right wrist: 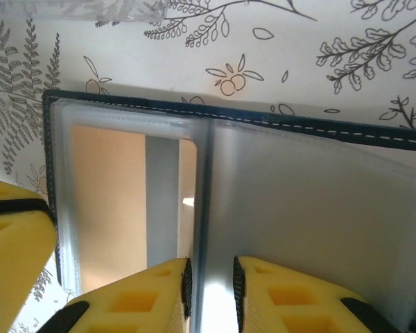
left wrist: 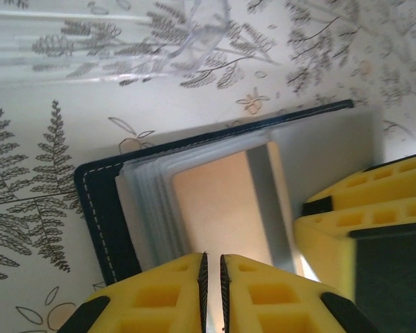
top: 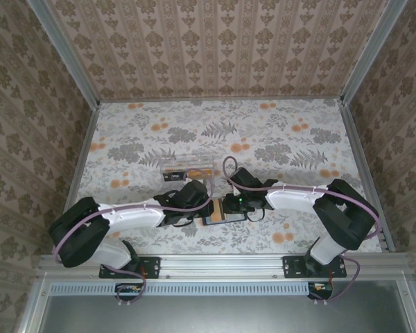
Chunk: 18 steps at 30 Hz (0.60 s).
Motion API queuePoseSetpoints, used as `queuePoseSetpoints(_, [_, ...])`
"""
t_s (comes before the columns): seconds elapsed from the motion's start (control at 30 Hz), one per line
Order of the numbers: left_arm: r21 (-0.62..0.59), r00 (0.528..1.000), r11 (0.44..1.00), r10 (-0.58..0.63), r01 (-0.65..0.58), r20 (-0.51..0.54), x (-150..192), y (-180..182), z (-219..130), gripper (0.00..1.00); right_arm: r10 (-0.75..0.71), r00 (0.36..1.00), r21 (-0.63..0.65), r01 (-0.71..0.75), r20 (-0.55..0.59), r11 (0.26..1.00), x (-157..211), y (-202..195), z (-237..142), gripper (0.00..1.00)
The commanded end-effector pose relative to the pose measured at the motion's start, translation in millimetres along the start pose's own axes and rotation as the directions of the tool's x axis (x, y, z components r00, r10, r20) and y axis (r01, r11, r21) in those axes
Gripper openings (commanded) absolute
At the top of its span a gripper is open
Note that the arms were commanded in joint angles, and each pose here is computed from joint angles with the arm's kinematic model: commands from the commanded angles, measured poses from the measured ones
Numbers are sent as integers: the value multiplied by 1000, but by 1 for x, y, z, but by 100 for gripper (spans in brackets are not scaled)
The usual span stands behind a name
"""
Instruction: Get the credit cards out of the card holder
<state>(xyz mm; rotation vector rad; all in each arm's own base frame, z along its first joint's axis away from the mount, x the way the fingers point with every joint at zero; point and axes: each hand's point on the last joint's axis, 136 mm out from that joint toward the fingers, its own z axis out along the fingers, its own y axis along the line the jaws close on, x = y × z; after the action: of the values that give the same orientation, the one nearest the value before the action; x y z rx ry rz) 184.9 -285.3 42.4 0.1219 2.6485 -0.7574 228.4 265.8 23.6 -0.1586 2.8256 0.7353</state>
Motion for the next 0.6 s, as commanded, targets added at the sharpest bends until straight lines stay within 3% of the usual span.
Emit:
queuePoseSetpoints(0.0, [7, 1000, 1000, 4, -4, -7, 0, -1, 4, 17, 54, 998, -67, -56, -26, 996, 4, 2, 9, 27])
queuePoseSetpoints(0.33, [-49, 998, 999, -9, 6, -62, 15, 12, 15, 17, 110, 992, -160, -120, -68, 980, 7, 3, 19, 25])
queuePoseSetpoints(0.57, [-70, 997, 998, -12, 7, -71, 18, 16, 17, 16, 139, 988, -186, -151, -73, 971, 6, 0, 19, 14])
